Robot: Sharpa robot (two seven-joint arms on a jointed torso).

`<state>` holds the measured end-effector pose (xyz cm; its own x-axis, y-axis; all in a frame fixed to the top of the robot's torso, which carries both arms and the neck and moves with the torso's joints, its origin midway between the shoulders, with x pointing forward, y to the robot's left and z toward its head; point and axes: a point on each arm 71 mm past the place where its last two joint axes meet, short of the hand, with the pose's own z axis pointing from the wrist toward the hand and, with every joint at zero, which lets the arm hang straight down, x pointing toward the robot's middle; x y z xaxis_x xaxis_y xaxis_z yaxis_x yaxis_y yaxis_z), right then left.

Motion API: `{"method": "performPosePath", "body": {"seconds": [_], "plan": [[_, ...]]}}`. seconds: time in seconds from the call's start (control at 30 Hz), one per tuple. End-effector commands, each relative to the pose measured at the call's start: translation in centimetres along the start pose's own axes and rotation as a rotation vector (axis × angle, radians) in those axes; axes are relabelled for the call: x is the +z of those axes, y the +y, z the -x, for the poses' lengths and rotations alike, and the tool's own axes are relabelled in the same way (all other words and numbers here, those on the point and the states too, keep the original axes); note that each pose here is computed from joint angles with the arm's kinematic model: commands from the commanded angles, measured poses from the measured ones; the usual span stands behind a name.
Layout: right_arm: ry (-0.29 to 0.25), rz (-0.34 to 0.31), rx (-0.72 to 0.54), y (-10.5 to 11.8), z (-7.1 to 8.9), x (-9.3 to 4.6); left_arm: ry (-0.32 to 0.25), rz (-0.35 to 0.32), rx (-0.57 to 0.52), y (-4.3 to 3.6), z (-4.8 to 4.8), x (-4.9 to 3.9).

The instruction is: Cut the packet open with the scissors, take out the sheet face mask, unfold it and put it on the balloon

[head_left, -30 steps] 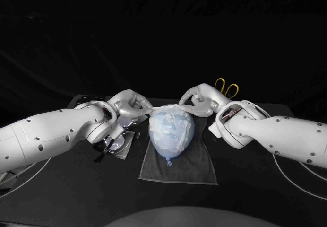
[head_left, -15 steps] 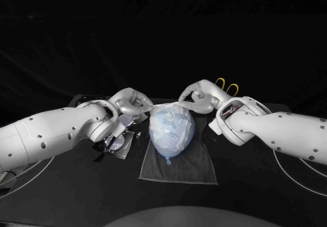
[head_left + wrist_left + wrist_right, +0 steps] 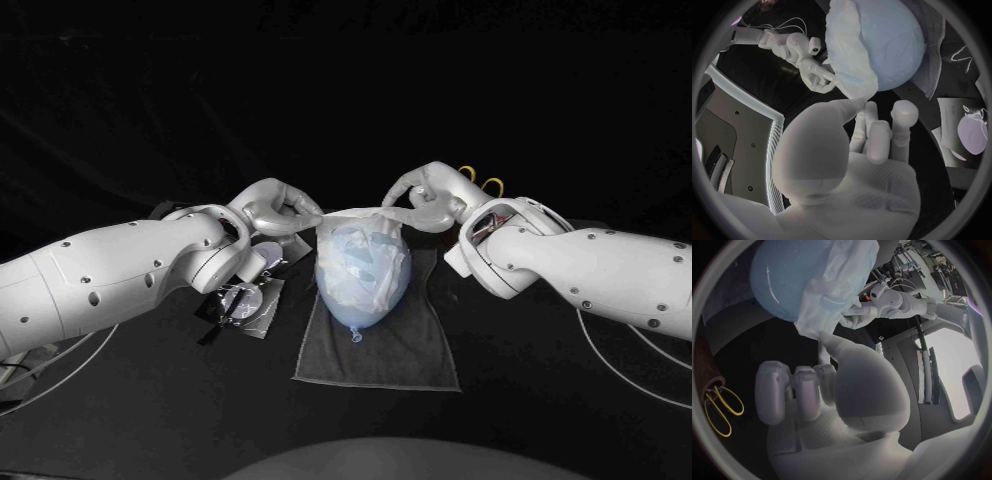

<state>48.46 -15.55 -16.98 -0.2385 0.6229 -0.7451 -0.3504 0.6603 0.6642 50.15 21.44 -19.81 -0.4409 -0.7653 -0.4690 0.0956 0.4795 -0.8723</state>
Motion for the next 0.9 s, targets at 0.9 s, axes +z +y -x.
{"method": "performPosePath", "body": {"seconds": [0.9], "plan": [[-0.028, -0.031, -0.023, -0.2, -0.1, 2.2, -0.007, 0.087, -0.009, -0.21, -0.64, 1.78]]}}
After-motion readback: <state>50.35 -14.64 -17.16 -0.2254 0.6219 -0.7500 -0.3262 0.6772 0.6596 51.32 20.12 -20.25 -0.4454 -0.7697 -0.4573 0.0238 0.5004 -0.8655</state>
